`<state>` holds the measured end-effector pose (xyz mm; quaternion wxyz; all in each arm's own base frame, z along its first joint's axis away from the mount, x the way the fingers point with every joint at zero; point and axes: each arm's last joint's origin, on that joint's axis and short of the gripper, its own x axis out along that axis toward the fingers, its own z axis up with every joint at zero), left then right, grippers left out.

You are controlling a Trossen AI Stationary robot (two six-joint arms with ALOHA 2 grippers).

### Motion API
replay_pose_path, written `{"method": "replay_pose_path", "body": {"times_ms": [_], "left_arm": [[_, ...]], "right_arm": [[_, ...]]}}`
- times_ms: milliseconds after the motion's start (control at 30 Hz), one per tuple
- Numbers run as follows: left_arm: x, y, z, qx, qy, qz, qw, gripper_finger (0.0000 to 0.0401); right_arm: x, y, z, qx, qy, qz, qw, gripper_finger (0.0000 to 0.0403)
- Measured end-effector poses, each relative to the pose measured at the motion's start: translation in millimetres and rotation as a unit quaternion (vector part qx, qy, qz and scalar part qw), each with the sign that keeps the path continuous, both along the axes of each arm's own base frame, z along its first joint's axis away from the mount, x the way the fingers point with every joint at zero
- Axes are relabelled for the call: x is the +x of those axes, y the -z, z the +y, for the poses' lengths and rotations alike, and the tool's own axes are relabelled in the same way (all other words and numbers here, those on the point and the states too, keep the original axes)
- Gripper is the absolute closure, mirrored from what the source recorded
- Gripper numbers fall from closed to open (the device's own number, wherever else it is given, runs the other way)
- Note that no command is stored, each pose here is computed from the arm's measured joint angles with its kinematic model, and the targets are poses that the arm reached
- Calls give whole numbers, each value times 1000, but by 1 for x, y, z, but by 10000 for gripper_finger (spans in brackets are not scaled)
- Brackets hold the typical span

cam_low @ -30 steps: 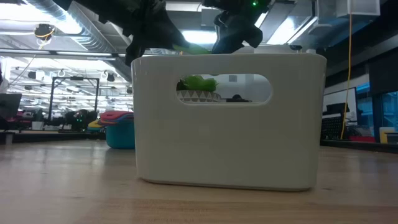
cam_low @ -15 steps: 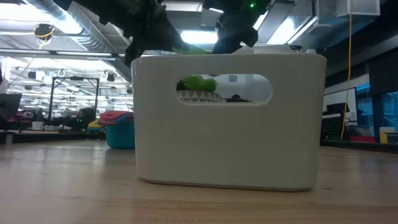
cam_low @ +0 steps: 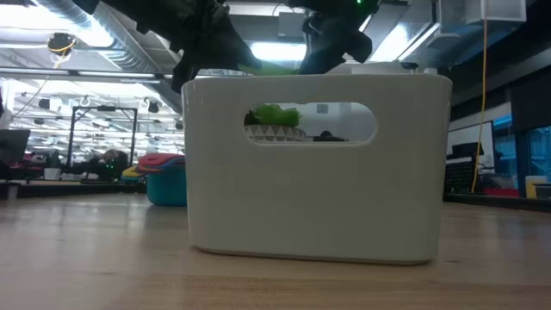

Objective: Nest measuring cups in basket
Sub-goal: Stack the green measuring cup on top of the pink measuring cup

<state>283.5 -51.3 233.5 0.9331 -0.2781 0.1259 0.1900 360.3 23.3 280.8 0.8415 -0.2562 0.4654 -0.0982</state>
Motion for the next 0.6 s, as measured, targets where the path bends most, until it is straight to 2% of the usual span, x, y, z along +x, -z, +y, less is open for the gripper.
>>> {"method": "replay_pose_path", "body": {"times_ms": [367,600], "left_arm": [[0,0,0,1,-4,0,1000,401],[0,0,1,2,-8,1,1000,401]], "right_arm": [[2,-1,-3,1,18,-18,1000,369],[2,-1,-13,25,58,-32,997,363]]}}
